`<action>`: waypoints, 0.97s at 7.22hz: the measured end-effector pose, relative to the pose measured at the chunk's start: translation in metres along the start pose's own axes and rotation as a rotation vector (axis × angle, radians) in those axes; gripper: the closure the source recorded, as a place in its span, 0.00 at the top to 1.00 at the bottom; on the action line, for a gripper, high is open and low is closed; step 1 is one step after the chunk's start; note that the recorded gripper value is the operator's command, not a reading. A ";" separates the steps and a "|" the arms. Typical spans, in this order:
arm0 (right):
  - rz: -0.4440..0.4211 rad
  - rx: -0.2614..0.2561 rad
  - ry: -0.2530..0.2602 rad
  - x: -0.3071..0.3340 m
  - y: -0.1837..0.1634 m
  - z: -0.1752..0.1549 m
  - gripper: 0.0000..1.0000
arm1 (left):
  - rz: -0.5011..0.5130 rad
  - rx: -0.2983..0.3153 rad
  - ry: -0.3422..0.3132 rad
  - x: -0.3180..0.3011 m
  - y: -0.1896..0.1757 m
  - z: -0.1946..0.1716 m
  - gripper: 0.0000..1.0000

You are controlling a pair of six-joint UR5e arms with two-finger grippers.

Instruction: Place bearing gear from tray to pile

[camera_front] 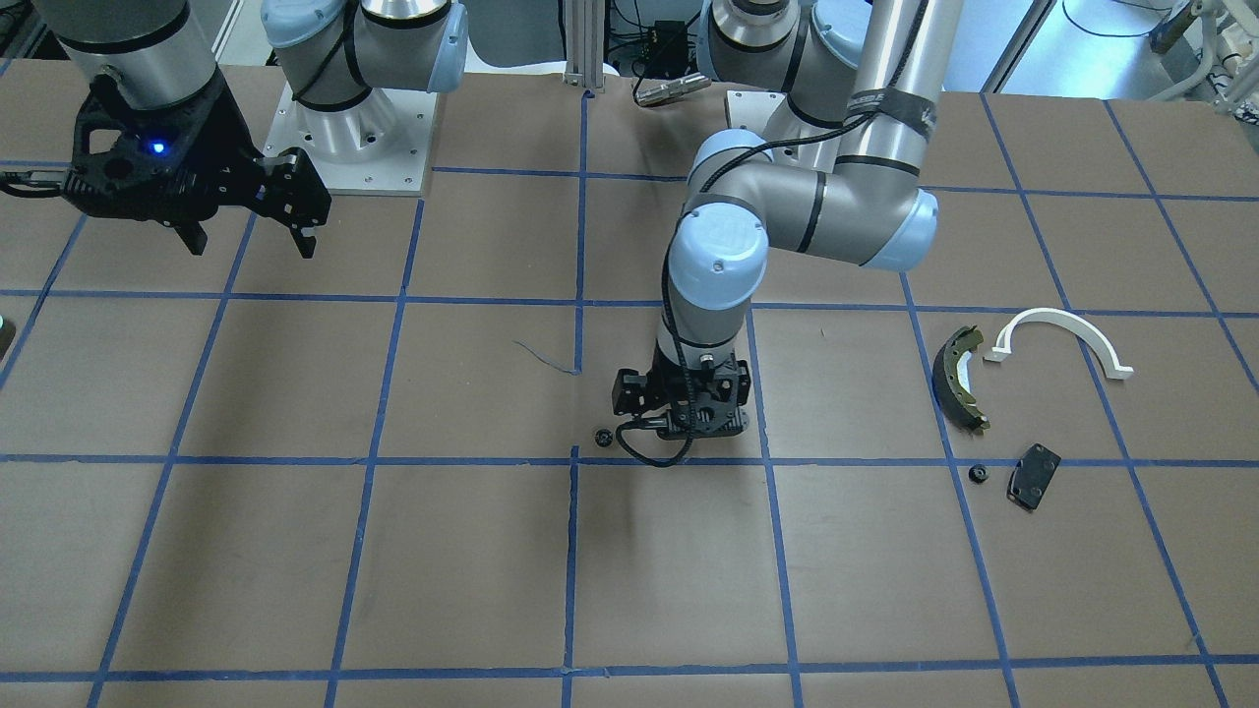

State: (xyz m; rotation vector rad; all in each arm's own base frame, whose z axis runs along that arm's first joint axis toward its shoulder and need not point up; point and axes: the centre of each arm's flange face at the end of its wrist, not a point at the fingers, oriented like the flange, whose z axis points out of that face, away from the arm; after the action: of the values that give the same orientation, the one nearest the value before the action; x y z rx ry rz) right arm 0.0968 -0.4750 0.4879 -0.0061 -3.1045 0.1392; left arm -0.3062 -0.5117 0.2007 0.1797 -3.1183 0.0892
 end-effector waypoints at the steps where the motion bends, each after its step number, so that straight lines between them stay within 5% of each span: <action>1: 0.004 -0.011 -0.004 0.001 -0.012 -0.006 1.00 | 0.004 0.002 -0.001 0.013 0.000 0.009 0.98; 2: 0.010 -0.034 -0.009 0.001 -0.025 -0.012 1.00 | 0.003 0.003 -0.003 0.022 -0.004 0.016 0.92; 7: 0.025 -0.088 -0.013 0.000 -0.042 -0.020 1.00 | -0.003 -0.020 -0.008 0.029 -0.004 0.034 0.01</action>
State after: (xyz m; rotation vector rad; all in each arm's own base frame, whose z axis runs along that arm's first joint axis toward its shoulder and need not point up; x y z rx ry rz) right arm 0.0971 -0.5150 0.5113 -0.0468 -3.1219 0.0039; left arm -0.3355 -0.5206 0.1678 0.1841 -3.1256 0.0576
